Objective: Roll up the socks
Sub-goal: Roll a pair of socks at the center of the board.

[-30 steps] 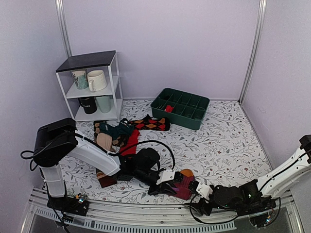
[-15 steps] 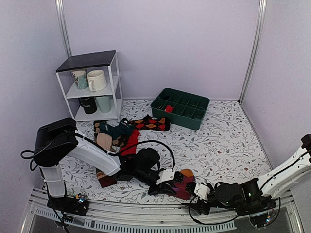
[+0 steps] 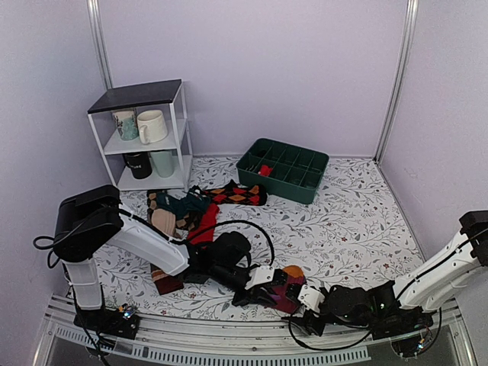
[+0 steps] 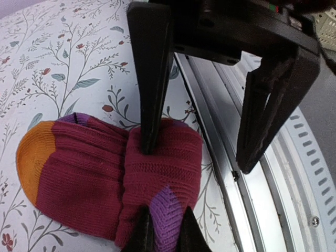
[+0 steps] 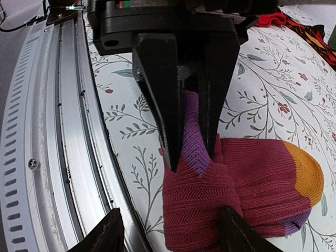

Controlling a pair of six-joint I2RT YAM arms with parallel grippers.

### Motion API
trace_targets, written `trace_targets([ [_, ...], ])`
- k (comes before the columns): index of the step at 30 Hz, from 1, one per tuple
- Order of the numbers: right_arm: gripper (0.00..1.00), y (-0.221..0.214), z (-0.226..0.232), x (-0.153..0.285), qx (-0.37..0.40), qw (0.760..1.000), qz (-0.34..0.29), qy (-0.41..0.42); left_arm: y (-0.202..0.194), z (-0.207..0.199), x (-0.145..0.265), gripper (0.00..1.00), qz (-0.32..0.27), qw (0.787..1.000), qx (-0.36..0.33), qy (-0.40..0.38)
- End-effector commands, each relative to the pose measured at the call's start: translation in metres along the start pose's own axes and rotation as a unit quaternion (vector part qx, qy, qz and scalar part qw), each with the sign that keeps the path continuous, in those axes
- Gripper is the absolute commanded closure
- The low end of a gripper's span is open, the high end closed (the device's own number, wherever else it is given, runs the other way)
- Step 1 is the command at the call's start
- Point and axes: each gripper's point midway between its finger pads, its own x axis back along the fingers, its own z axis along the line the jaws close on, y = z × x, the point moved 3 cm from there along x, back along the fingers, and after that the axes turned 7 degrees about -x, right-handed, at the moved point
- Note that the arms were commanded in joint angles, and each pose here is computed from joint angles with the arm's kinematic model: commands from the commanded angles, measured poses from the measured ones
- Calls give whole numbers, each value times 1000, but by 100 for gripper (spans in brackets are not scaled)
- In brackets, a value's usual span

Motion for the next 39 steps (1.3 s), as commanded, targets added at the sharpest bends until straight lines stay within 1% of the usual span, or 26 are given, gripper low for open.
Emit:
trace_targets([
  [1,40,-25,1,-9,-31,997,67,0,-102,-41,-1,100,172,979,100,-54],
  [4,45,-39,0,-12,-57,993,103,-12,-102,-41,-1,100,172,979,101,-52],
  [6,51,-49,-2,-12,-73,990,122,-23,-101,-40,0,100,171,979,100,-47],
  [7,57,-54,-3,-12,-79,988,132,-27,-100,-39,0,100,169,980,99,-43],
  [10,79,-67,-5,-12,-115,980,160,-40,-95,-34,2,100,160,982,92,-27],
  [12,87,-73,-5,-11,-132,976,169,-44,-90,-29,4,98,152,985,83,-11],
  [13,88,-75,-6,-11,-144,974,171,-47,-89,-26,4,98,151,985,79,-3],
  [14,89,-76,-6,-10,-151,972,172,-48,-74,-19,9,93,133,989,66,16],
  [15,90,-76,-7,-9,-156,971,171,-49,-67,-14,12,76,125,990,56,32],
  [16,91,-77,-8,-7,-165,970,170,-51,-58,-9,16,64,114,991,43,47],
  [17,91,-78,-8,-6,-169,970,169,-50,-49,-3,19,61,102,992,30,63],
  [19,91,-79,-9,-5,-177,968,171,-50,-29,5,27,59,72,993,5,90],
  [22,92,-82,-9,-5,-189,964,178,-50,-4,9,43,58,25,992,-28,120],
  [25,92,-86,-11,-2,-222,956,188,-49,10,-5,64,57,-19,989,-79,124],
  [27,92,-87,-13,2,-252,948,189,-45,8,-17,76,52,-34,986,-109,126],
  [30,92,-91,-18,8,-309,929,198,-42,6,-28,86,50,-50,982,-131,123],
  [34,92,-96,-17,15,-360,910,202,-36,5,-24,76,50,-50,977,-161,128],
  [37,92,-99,-18,16,-373,904,205,-39,7,-14,60,49,-43,972,-187,132],
  [39,92,-99,-19,16,-373,904,207,-42,13,-10,54,49,-52,970,-200,130],
])
